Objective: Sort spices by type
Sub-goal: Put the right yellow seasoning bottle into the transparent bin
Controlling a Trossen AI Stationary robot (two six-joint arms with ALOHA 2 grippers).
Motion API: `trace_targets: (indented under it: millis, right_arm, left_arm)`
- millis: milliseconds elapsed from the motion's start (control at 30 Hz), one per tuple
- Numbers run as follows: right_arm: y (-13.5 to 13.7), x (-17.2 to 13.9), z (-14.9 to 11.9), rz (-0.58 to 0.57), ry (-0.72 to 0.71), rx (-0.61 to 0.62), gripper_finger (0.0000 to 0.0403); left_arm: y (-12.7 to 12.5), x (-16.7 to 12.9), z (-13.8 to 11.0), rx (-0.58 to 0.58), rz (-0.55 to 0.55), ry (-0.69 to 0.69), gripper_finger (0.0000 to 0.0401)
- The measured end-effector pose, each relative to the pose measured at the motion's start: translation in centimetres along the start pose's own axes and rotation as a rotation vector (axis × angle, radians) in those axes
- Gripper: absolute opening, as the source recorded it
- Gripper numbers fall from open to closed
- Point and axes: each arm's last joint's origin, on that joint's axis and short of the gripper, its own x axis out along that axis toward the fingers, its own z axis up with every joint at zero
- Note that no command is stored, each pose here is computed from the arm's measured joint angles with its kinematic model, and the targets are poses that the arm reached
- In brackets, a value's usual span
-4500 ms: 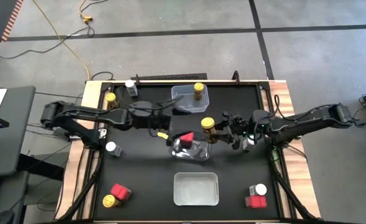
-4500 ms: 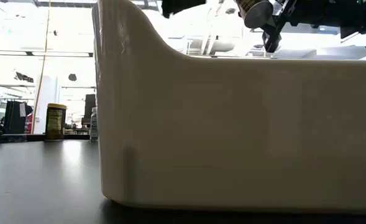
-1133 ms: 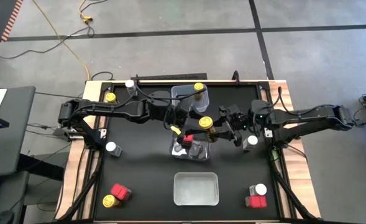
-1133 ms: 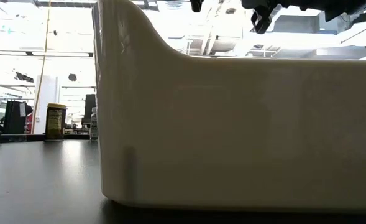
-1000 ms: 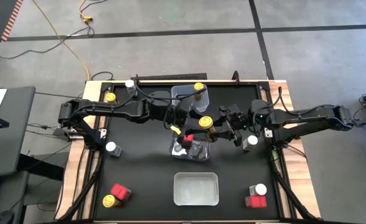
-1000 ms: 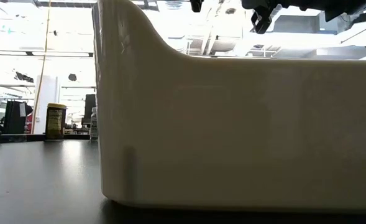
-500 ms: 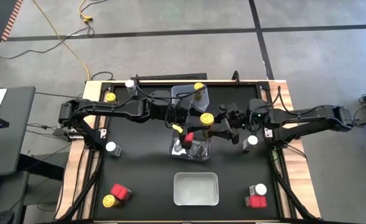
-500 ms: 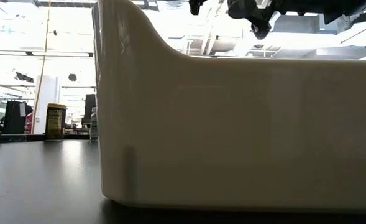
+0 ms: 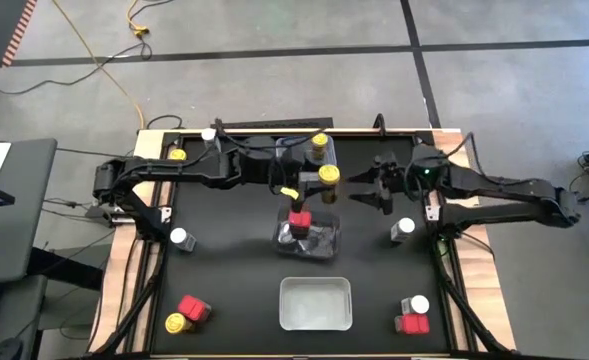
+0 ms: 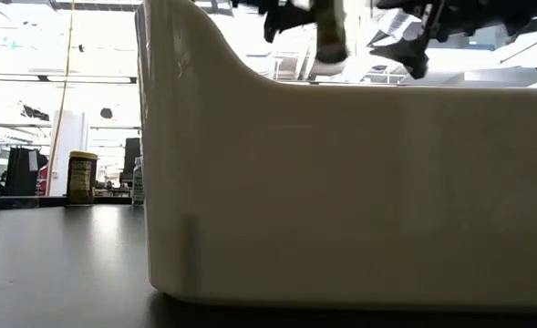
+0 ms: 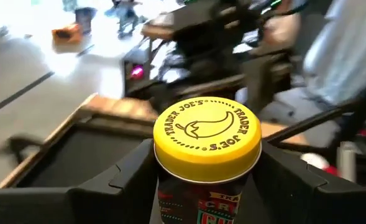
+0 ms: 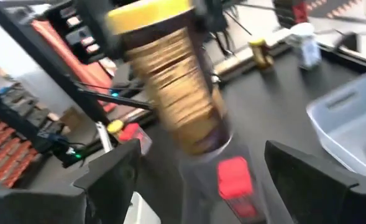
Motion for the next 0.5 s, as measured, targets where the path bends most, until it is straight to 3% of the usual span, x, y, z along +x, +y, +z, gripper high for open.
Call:
trace_targets:
  millis: [500]
  right_arm:
    - [-1.4,-2.0,-0.1,-0.123,0.03,0.012,0.0369]
  left_arm:
    - [9.1,-2.5,-0.8,0.018,0.294,0.154,0.0226]
